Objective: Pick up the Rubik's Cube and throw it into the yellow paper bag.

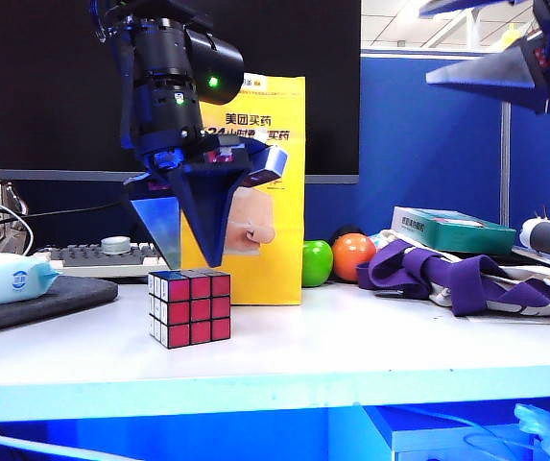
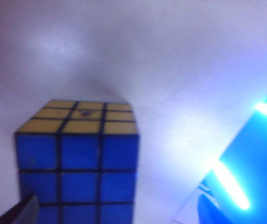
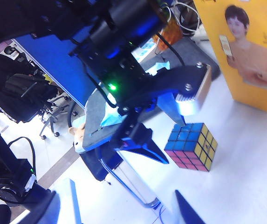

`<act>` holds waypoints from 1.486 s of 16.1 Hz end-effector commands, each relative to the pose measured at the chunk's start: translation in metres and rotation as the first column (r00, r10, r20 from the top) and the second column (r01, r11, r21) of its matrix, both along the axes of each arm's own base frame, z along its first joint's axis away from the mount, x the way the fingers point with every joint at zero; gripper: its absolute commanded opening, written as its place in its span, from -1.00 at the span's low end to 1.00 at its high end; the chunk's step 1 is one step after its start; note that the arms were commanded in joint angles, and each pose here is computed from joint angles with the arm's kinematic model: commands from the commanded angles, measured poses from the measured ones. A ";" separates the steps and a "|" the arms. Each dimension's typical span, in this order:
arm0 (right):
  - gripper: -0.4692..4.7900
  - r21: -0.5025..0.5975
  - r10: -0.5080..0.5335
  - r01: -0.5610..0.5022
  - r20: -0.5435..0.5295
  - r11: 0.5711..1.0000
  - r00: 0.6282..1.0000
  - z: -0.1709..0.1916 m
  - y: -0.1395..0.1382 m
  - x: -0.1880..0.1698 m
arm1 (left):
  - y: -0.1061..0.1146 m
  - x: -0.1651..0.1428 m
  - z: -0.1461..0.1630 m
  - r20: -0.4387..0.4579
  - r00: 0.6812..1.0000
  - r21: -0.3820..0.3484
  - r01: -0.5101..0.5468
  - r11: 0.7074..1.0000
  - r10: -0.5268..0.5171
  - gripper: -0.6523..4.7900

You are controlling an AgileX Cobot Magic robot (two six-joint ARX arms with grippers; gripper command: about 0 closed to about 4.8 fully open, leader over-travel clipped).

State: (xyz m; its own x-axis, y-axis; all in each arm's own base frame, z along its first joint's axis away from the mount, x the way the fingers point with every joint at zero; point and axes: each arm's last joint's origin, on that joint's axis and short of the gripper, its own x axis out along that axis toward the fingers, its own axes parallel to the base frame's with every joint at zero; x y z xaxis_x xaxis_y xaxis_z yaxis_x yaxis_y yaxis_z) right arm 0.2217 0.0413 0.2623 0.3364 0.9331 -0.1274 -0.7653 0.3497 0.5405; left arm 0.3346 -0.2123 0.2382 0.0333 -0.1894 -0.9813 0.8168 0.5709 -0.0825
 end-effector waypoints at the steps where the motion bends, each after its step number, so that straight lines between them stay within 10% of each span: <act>1: 0.38 -0.002 0.009 -0.009 -0.007 1.000 1.000 -0.002 0.000 0.003 | 0.000 -0.002 -0.001 -0.039 0.999 -0.016 0.011 1.000 -0.011 1.00; 11: 0.38 0.005 0.031 -0.031 -0.010 1.000 0.999 -0.003 0.001 0.003 | 0.003 0.004 0.007 0.066 0.998 0.091 -0.002 0.996 -0.005 1.00; 24: 0.38 0.004 0.030 -0.030 0.011 1.000 0.999 -0.002 0.001 0.004 | 0.016 0.018 0.001 -0.028 0.999 -0.053 -0.035 0.998 0.034 1.00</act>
State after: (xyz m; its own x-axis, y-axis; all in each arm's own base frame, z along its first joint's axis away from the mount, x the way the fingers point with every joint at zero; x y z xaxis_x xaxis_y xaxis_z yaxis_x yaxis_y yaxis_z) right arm 0.2254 0.0418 0.2572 0.3123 0.9411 -0.1295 -0.7637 0.3298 0.5550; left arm 0.3548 -0.1961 0.2363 0.0232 -0.2260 -0.9739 0.7935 0.5968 -0.1196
